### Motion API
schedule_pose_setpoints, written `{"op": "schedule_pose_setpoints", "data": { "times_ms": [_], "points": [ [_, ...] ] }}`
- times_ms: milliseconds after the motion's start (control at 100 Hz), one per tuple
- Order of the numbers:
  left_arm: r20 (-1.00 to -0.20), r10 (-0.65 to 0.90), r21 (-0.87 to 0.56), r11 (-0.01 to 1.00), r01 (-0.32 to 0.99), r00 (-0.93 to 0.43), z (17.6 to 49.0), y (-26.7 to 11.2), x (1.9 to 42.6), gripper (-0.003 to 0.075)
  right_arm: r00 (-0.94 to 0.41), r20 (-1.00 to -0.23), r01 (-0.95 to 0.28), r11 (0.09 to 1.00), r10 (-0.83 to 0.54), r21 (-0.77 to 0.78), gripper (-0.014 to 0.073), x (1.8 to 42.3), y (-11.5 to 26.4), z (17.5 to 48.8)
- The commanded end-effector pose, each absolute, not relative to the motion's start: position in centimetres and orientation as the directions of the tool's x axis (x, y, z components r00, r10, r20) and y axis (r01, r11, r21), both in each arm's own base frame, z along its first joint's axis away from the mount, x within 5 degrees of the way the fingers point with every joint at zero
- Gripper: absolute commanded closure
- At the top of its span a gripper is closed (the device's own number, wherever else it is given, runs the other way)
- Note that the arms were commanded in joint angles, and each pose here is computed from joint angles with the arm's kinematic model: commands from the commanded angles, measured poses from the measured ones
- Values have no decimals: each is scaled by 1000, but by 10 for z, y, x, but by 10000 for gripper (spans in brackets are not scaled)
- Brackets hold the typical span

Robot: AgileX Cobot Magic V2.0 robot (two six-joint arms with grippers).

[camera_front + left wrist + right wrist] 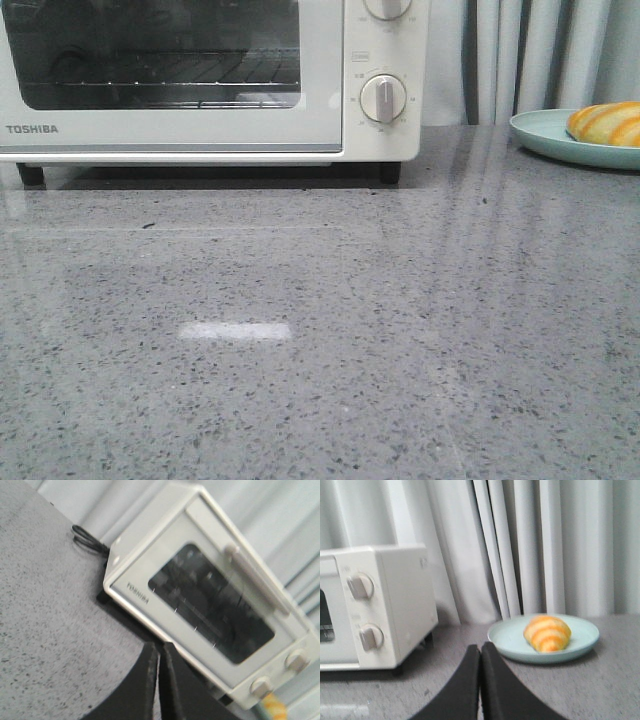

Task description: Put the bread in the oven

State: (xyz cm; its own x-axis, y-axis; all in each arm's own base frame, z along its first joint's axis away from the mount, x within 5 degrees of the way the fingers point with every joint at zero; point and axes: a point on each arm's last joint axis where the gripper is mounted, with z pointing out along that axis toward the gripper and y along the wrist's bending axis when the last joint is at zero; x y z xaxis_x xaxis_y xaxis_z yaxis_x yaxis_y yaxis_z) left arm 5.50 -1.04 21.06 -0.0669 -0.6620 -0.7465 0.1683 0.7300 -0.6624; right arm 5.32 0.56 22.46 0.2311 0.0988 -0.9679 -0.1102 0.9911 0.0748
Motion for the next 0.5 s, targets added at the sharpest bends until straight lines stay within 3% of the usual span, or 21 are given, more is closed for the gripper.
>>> {"op": "schedule_pose_setpoints", "data": {
  "times_ms": [0,110,320,490],
  "points": [
    [-682,-731,-719,675,169,16,211,-4,54,741,313,-938,-124,986,149,115,643,50,5,228],
    [-681,-730,-714,679,173,53,214,-2,53,741,250,-928,-126,960,276,252,643,51,2,227],
    [-894,-444,-417,874,250,60,251,-11,46,742,299,-922,-135,967,247,216,643,42,3,262],
    [-974,-225,-208,935,288,27,303,-16,52,742,120,-975,-88,981,186,176,643,44,3,288]
  ]
}}
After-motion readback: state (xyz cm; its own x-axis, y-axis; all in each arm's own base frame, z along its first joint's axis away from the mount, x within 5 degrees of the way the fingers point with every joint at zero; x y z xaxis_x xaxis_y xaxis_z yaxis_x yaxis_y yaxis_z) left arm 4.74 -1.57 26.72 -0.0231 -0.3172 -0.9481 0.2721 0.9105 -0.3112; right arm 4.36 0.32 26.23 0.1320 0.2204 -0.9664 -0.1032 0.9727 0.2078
